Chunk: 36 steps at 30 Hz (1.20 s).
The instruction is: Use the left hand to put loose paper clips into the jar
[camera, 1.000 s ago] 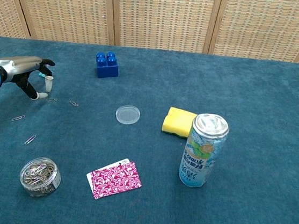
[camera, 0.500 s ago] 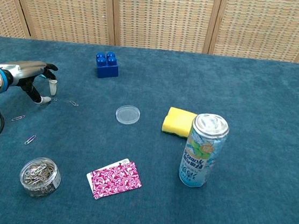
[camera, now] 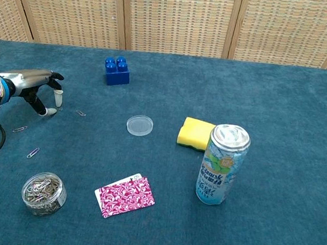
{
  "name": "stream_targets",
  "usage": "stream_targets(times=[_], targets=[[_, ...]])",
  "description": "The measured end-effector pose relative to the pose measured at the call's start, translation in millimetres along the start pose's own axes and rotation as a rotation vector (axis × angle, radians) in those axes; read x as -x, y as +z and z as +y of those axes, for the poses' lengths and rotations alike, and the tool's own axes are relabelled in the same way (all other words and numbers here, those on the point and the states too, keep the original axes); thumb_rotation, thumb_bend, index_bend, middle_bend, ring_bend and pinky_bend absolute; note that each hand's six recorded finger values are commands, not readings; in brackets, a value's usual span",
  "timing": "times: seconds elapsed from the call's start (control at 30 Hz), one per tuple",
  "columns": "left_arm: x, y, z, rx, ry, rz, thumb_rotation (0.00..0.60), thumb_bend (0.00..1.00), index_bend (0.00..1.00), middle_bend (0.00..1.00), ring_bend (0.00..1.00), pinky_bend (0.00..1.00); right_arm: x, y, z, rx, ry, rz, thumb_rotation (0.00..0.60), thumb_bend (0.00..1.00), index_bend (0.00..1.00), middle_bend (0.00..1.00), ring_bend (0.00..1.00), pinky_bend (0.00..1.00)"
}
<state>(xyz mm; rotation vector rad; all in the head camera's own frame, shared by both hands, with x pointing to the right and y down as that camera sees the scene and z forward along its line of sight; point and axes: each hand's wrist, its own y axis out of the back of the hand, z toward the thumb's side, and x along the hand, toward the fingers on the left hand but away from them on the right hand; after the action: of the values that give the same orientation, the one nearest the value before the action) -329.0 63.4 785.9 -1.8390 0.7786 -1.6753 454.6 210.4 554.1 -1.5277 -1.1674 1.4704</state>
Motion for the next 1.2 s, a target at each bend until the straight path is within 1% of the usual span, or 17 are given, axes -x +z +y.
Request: stream_targets(times=[0.1, 0.17, 0.33, 0.7, 0.8, 1.0, 1.1, 1.2], targets=[[0, 0, -2, -0.001, -0.003, 0.002, 0.6, 0.38, 0.52, 0.0, 0.0, 0.0, 0, 0, 0, 0.0, 0.001, 0.0, 0.6, 0.0, 0.06, 0.0, 0.0, 0.0], [0, 0, -3, 0.001, -0.005, 0.003, 0.6, 0.38, 0.56, 0.0, 0.0, 0.0, 0, 0, 0, 0.0, 0.001, 0.0, 0.6, 0.0, 0.06, 0.0, 0.0, 0.0], [-1, 1, -6, 0.0, -0.009, 0.005, 0.6, 0.39, 0.63, 0.0, 0.0, 0.0, 1, -1, 0, 0.002, 0.001, -0.003, 0.6, 0.0, 0.06, 0.0, 0.0, 0.0], [0, 3, -5, -0.002, 0.001, 0.0, 0.6, 0.41, 0.66, 0.0, 0.0, 0.0, 0, -1, 1, 0.005, 0.0, -0.001, 0.6, 0.0, 0.06, 0.0, 0.0, 0.0], [1, 5, -1, 0.001, 0.012, -0.009, 0.6, 0.42, 0.68, 0.0, 0.0, 0.0, 0, -1, 1, 0.006, -0.001, -0.001, 0.6, 0.0, 0.06, 0.0, 0.0, 0.0], [6, 12, 13, 0.011, 0.053, -0.047, 0.6, 0.42, 0.69, 0.0, 0.0, 0.0, 0, -1, 1, 0.007, -0.001, 0.0, 0.6, 0.0, 0.06, 0.0, 0.0, 0.0], [11, 16, 22, 0.007, 0.076, -0.08, 0.6, 0.42, 0.69, 0.0, 0.0, 0.0, -1, 0, 2, 0.008, -0.003, 0.002, 0.6, 0.0, 0.06, 0.0, 0.0, 0.0], [22, 25, 30, -0.002, 0.093, -0.133, 0.6, 0.43, 0.69, 0.0, 0.0, 0.0, -1, 1, 2, 0.009, -0.005, 0.004, 0.6, 0.0, 0.06, 0.0, 0.0, 0.0]])
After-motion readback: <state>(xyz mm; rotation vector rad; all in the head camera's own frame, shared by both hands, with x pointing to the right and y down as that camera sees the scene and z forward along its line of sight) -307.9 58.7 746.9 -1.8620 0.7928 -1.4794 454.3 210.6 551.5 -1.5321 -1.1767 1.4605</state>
